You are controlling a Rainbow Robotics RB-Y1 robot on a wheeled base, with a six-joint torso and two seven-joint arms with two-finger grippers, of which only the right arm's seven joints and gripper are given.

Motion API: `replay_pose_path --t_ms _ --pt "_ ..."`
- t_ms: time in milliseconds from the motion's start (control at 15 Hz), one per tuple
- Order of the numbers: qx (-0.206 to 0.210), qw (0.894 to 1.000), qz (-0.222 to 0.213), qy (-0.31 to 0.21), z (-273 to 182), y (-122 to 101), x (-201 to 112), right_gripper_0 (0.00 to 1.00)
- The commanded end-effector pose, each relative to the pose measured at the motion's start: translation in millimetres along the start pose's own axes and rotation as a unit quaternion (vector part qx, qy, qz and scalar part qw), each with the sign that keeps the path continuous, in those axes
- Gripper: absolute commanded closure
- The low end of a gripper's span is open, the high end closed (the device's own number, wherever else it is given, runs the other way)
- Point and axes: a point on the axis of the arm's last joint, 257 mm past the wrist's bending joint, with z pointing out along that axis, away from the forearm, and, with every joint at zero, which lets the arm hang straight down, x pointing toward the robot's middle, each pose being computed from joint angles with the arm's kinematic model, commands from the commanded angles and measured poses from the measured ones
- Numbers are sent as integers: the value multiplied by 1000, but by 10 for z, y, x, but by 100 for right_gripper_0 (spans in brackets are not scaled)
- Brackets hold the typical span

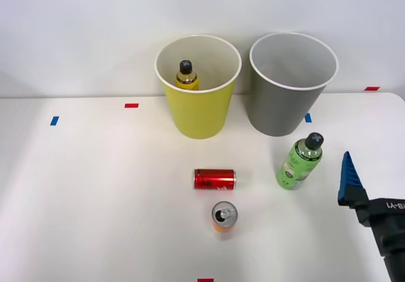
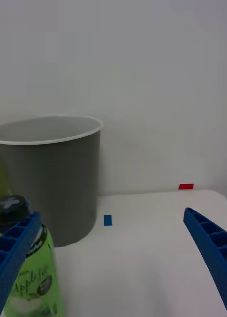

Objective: Put cans in the gray bin, plastic bottles in the light green bin

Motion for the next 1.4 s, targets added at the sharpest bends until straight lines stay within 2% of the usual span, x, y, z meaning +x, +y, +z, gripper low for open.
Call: replay_pose_path --t_ms 67,333,733,1200,1400 --pt "0 999 -24 23 43 -37 101 0" --pt "-13 998 -29 49 -75 -5 271 0" --pt "-31 997 -14 64 -383 204 731 0" --pt "-28 999 0 33 -810 348 1064 0" --pt "-35 998 -31 38 -985 482 1243 0"
